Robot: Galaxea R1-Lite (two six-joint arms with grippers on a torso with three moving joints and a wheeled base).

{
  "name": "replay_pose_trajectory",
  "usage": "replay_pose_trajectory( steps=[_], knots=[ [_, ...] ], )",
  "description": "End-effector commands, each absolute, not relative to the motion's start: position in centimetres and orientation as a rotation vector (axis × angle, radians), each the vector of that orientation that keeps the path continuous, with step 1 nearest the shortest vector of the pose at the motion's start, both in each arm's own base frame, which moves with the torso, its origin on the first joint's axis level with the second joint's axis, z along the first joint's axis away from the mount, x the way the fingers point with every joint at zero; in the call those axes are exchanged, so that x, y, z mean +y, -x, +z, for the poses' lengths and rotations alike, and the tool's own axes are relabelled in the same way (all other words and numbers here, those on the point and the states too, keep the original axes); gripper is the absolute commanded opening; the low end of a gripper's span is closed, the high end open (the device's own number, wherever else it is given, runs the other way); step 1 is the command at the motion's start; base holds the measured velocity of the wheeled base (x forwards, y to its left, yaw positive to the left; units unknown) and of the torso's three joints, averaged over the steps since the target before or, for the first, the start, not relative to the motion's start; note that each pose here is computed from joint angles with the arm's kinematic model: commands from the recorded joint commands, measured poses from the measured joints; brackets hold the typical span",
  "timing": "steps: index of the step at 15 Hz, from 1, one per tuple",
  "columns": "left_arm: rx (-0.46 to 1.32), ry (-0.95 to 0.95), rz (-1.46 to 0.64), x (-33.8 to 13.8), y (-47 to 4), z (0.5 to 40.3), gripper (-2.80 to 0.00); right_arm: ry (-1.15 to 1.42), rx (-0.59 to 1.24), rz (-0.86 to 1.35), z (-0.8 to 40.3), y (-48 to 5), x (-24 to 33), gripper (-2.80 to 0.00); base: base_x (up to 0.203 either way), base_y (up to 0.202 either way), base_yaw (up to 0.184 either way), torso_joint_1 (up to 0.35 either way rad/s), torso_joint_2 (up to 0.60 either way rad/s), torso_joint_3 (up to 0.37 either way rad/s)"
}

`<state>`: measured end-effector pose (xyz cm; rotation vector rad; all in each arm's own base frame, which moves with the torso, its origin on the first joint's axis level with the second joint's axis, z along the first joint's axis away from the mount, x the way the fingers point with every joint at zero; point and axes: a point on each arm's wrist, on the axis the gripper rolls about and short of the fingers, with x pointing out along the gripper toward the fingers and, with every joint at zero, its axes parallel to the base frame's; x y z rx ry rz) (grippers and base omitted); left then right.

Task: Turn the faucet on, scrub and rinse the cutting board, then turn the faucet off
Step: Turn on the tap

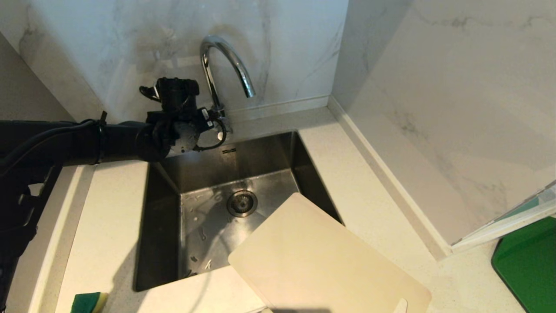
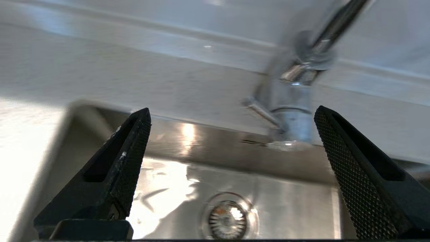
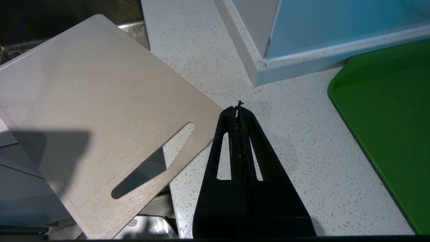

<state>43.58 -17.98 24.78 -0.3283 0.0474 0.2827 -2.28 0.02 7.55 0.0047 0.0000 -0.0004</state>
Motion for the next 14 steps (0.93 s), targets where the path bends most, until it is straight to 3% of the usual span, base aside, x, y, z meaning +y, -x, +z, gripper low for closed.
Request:
replay_pose_trajectory(
  steps=[1, 14],
  knots=[
    [0.049, 0.322, 0.319, -18.0, -43.6, 24.5, 0.0, -0.005, 0.002, 0.0, 7.5, 2.3, 0.0, -2.8, 0.0, 0.0, 0.0, 0.0, 0.0, 0.0],
    [0.062, 0.285, 0.408, -18.0, -45.1, 21.8, 0.0, -0.005, 0.002, 0.0, 7.5, 2.3, 0.0, -2.8, 0.0, 0.0, 0.0, 0.0, 0.0, 0.0]
  ],
)
